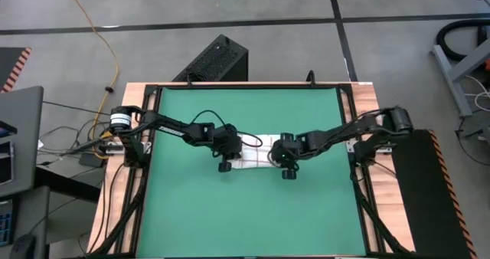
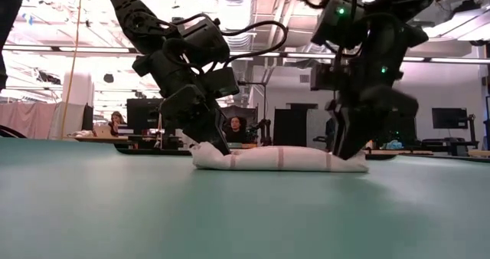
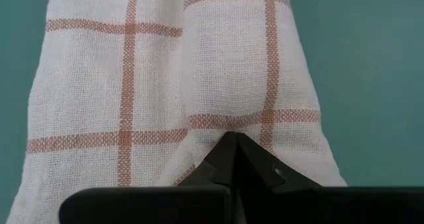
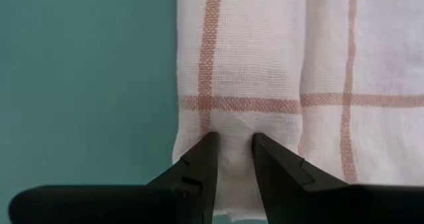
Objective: Roll towel into tight, uniform cylinder
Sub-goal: Roll the white patterned towel
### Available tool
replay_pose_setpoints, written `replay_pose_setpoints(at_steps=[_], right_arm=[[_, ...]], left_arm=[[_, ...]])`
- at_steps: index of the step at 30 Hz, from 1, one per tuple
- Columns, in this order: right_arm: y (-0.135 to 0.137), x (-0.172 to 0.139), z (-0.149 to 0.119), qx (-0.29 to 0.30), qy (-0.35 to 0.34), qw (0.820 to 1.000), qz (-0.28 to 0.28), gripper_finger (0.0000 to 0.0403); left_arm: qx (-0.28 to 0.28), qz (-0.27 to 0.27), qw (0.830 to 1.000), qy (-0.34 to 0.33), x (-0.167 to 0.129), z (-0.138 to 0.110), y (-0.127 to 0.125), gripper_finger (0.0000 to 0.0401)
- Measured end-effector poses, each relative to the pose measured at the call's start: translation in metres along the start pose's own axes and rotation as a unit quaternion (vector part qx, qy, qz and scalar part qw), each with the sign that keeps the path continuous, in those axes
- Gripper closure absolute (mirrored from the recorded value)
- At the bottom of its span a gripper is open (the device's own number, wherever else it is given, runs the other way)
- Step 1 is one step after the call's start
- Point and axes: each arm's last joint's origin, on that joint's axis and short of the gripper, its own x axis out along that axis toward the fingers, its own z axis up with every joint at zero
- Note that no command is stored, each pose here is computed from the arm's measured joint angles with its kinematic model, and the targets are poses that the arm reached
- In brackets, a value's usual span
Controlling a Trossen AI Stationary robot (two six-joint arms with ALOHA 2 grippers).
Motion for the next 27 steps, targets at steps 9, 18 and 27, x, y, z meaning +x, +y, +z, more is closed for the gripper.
replay_pose_setpoints(at_steps=[9, 18, 27], right_arm=[[-0.002, 0.024, -0.008, 0.059, 0.060, 0.996, -0.018, 0.0284], [-0.012, -0.031, 0.002, 0.042, -0.050, 0.998, -0.015, 0.0285], [0.000, -0.068, 0.004, -0.184, -0.121, 0.975, 0.031, 0.0249]], left_arm=[[0.004, -0.016, 1.000, 0.009, 0.000, -0.002, -0.001, 0.0401], [0.016, -0.022, 1.000, 0.010, -0.001, -0.002, -0.001, 0.0401], [0.016, -0.023, 1.000, 0.008, 0.000, -0.002, -0.001, 0.0401]])
